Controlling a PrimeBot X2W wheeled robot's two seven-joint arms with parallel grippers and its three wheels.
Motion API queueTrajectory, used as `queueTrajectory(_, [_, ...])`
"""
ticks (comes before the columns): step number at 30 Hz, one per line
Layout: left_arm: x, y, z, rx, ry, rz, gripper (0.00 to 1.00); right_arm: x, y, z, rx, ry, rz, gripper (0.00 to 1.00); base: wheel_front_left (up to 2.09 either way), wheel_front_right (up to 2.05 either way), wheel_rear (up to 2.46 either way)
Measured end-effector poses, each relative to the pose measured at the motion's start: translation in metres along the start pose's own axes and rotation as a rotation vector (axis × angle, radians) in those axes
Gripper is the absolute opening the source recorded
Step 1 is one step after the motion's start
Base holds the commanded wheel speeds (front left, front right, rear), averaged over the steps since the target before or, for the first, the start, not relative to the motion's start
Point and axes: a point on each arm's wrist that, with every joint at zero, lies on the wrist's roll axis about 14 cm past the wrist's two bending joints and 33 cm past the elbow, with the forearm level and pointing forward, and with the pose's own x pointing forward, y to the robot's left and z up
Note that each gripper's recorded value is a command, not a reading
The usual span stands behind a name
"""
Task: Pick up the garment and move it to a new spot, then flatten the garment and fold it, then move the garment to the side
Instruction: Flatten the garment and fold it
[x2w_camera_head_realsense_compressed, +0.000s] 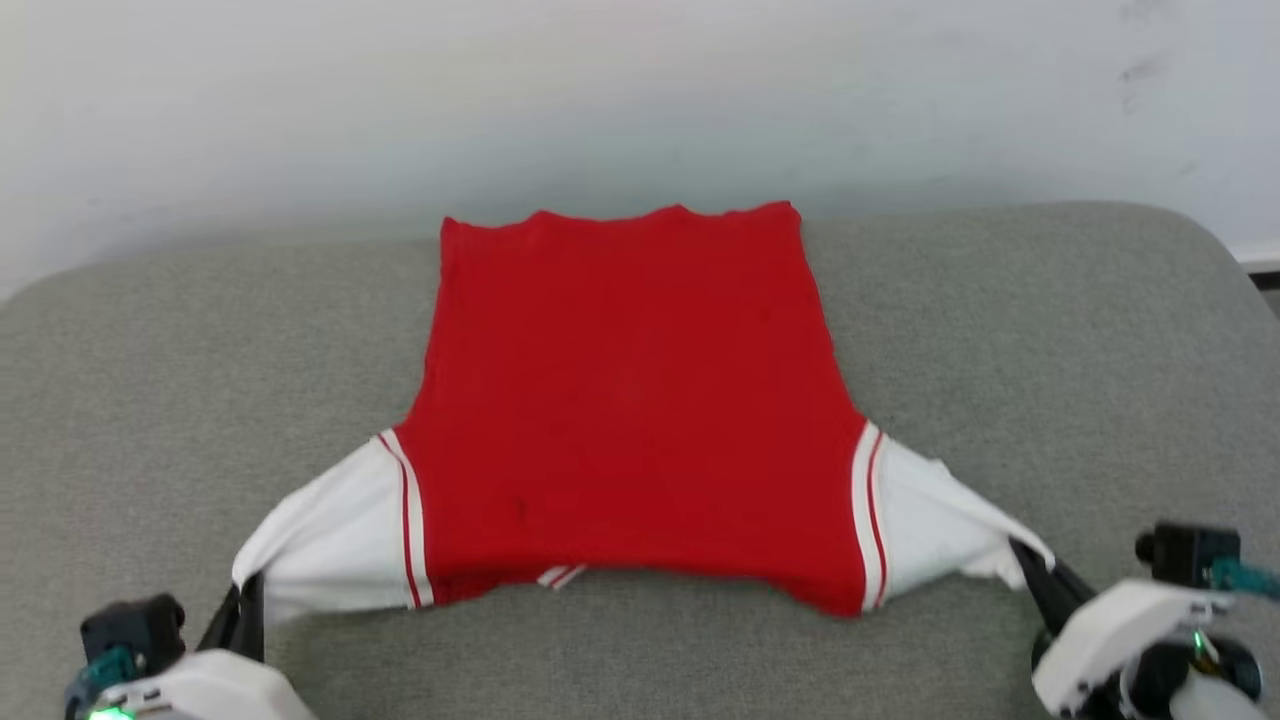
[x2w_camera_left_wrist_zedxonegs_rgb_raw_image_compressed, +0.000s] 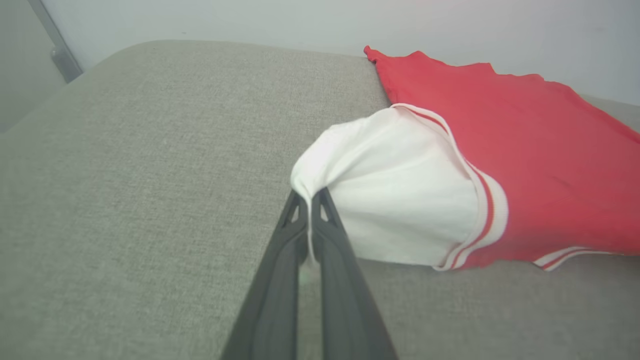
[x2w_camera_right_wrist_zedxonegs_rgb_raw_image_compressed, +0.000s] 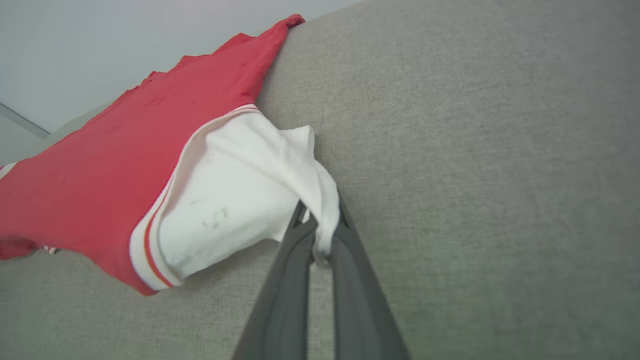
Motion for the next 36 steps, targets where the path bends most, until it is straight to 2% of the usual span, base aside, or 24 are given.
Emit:
queueTrajectory(8, [-0.057,0.010,-0.024,-0.030,0.086,0.047,0.00,-0.048,-0.016,-0.050,0.047,0.086,-0.073,0.00,0.00,0.00,0.00])
queueTrajectory(15, [-0.081,0.017,-0.052,-0.057,0.172,0.079,0.00,-0.069,-0.007,-0.091,0.053,0.231,-0.091,0.00,0.00,0.00,0.00])
queueTrajectory(16, [-0.082,0.017,-0.054,-0.058,0.175,0.080,0.00,-0.070,-0.005,-0.093,0.051,0.245,-0.089,0.08,0.00,0.00,0.00])
queueTrajectory(17, [-0.083,0.016,-0.055,-0.058,0.174,0.076,0.00,-0.069,-0.004,-0.091,0.047,0.245,-0.086,0.30,0.00,0.00,0.00])
queueTrajectory(18, [-0.084,0.013,-0.056,-0.063,0.172,0.069,0.00,-0.067,-0.002,-0.089,0.037,0.242,-0.082,0.90,0.00,0.00,0.00])
queueTrajectory(19, [-0.084,0.010,-0.056,-0.071,0.165,0.064,0.00,-0.065,0.000,-0.084,0.028,0.236,-0.076,1.00,0.00,0.00,0.00])
queueTrajectory(23, [-0.078,0.002,-0.048,-0.072,0.122,0.036,0.00,-0.047,0.004,-0.056,-0.012,0.182,-0.063,1.00,0.00,0.00,0.00])
queueTrajectory(30, [-0.058,-0.011,-0.029,-0.049,0.032,0.006,0.00,0.015,-0.001,0.006,-0.040,0.095,-0.071,1.00,0.00,0.00,0.00])
queueTrajectory(32, [-0.051,-0.014,-0.022,-0.050,0.003,0.005,0.00,0.037,0.002,0.014,-0.043,0.118,-0.062,1.00,0.00,0.00,0.00])
queueTrajectory(33, [-0.037,-0.024,-0.012,-0.058,-0.043,-0.014,0.00,0.081,0.009,0.026,-0.039,0.200,-0.047,1.00,0.00,0.00,0.00])
queueTrajectory(36, [-0.027,-0.030,0.001,-0.052,-0.095,-0.026,0.00,0.115,0.015,0.035,-0.036,0.283,-0.034,1.00,0.00,0.00,0.00])
